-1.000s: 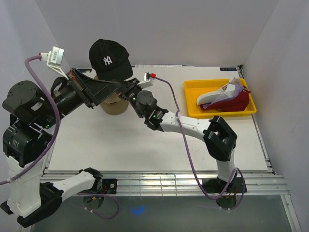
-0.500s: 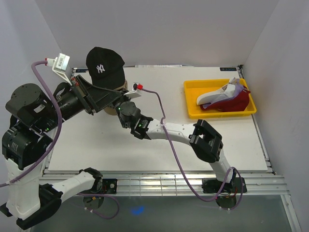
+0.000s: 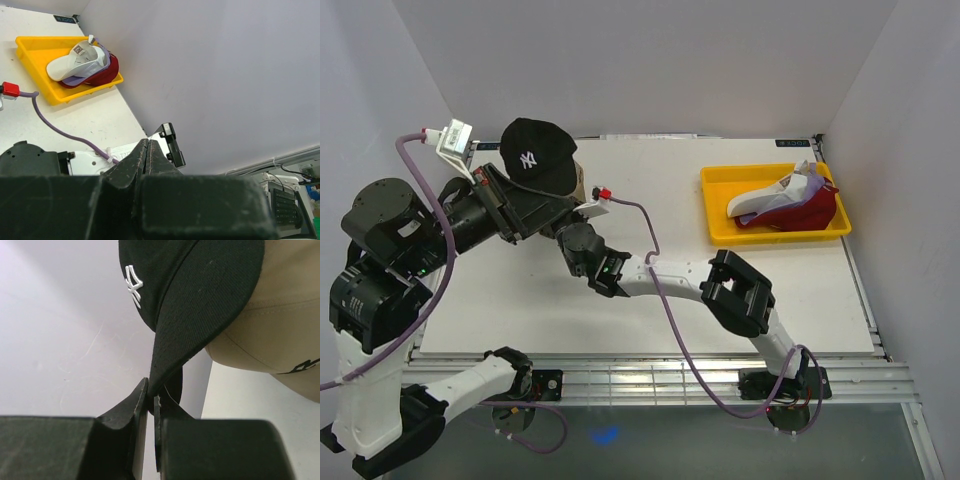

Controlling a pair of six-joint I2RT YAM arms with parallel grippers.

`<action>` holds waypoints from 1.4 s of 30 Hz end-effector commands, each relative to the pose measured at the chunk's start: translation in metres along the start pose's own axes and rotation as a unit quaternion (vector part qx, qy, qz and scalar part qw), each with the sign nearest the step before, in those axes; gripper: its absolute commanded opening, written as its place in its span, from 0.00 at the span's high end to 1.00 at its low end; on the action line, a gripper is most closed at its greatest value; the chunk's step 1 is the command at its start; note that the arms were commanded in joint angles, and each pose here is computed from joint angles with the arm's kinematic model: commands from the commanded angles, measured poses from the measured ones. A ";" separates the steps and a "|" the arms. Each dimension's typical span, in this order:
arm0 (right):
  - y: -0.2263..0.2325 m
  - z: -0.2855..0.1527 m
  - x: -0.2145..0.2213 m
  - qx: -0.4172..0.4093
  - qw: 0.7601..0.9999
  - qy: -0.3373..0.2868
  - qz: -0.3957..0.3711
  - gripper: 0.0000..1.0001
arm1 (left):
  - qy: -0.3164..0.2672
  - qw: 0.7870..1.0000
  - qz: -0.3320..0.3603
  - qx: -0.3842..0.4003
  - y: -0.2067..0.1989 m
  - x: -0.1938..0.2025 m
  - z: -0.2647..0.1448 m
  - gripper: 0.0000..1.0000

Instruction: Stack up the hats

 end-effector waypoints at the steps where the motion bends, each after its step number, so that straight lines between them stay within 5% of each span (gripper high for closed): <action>1: 0.013 0.005 0.000 -0.012 0.999 -0.022 0.032 0.92 | 0.000 1.000 0.000 0.007 -0.001 0.001 -0.001 1.00; 11: -0.025 0.006 0.016 0.028 0.999 -0.010 0.033 0.92 | 0.010 1.000 -0.009 0.001 0.006 0.009 0.006 1.00; 30: -0.114 -0.010 0.007 0.098 0.979 0.014 0.180 0.92 | 0.035 0.999 -0.025 -0.016 0.025 0.029 0.020 1.00; 42: -0.152 -0.013 0.013 0.144 0.968 0.027 0.204 0.92 | 0.048 0.998 -0.034 -0.027 0.033 0.038 0.028 1.00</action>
Point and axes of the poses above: each gripper's point midway between its finger pads, its own z axis out along the fingers, its own y axis along the line the jaws close on, x = y × z, the point moved 7 cm from there along -z, back along the fingers, and after that the axes turned 15 degrees about z, right-handed, at the moved point
